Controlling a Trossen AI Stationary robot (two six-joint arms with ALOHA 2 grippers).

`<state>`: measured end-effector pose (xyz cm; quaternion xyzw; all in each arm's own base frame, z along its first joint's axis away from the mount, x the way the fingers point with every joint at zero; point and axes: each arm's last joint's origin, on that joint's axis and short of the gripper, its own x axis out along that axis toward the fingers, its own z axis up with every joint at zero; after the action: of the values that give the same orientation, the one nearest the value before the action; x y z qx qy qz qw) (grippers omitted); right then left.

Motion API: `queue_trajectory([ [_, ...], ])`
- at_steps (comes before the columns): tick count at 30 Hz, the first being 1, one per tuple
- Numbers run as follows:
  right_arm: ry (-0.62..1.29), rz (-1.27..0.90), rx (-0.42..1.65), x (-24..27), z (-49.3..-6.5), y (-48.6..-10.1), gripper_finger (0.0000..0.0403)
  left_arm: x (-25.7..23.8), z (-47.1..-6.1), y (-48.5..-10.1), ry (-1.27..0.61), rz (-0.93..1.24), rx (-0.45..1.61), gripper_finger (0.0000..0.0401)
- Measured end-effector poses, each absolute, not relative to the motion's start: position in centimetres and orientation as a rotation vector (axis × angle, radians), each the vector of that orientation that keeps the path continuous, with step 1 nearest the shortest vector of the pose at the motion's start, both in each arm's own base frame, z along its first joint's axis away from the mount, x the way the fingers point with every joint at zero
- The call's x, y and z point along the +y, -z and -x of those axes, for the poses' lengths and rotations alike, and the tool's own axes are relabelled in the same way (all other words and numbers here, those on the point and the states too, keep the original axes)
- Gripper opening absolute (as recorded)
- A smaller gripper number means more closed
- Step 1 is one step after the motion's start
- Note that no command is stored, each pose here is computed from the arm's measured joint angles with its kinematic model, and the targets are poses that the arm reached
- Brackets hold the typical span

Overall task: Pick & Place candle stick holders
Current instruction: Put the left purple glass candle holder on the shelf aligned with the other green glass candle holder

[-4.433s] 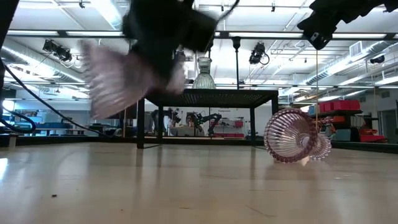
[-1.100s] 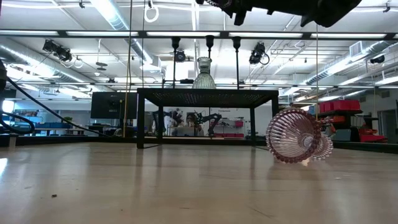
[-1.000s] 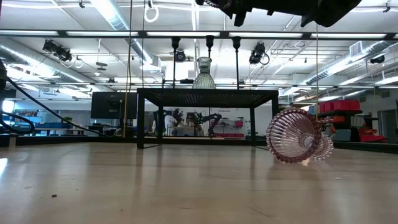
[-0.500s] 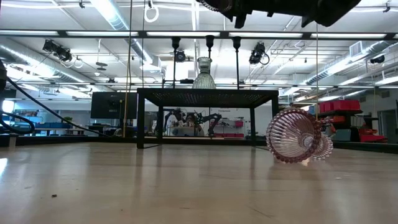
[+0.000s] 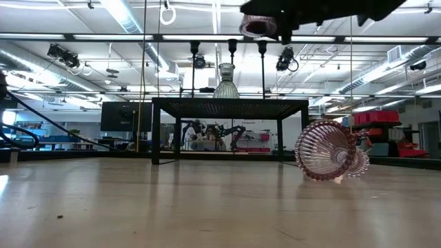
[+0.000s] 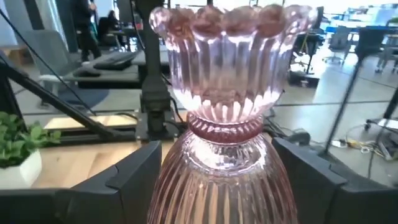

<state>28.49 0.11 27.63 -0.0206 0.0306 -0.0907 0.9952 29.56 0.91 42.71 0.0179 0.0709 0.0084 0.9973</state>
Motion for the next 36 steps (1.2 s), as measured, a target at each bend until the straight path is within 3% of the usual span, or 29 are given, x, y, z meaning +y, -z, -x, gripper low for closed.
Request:
queue_trajectory([
  [5, 0.288, 0.021, 0.107, -0.2, -26.4, -25.4, 0.0274, 1.0, -27.7, -42.4, -0.081, -0.041, 0.258, 0.0233],
  [14, 0.409, -0.09, -0.013, -1.6, -23.2, -21.5, 0.0274, 1.4, -26.5, -41.4, -0.21, -0.065, 0.412, 0.0233],
  [36, 0.535, -0.175, 0.095, -5.7, -23.4, -18.9, 0.0265, 1.7, -27.1, -34.0, -0.308, -0.074, 0.533, 0.0233],
])
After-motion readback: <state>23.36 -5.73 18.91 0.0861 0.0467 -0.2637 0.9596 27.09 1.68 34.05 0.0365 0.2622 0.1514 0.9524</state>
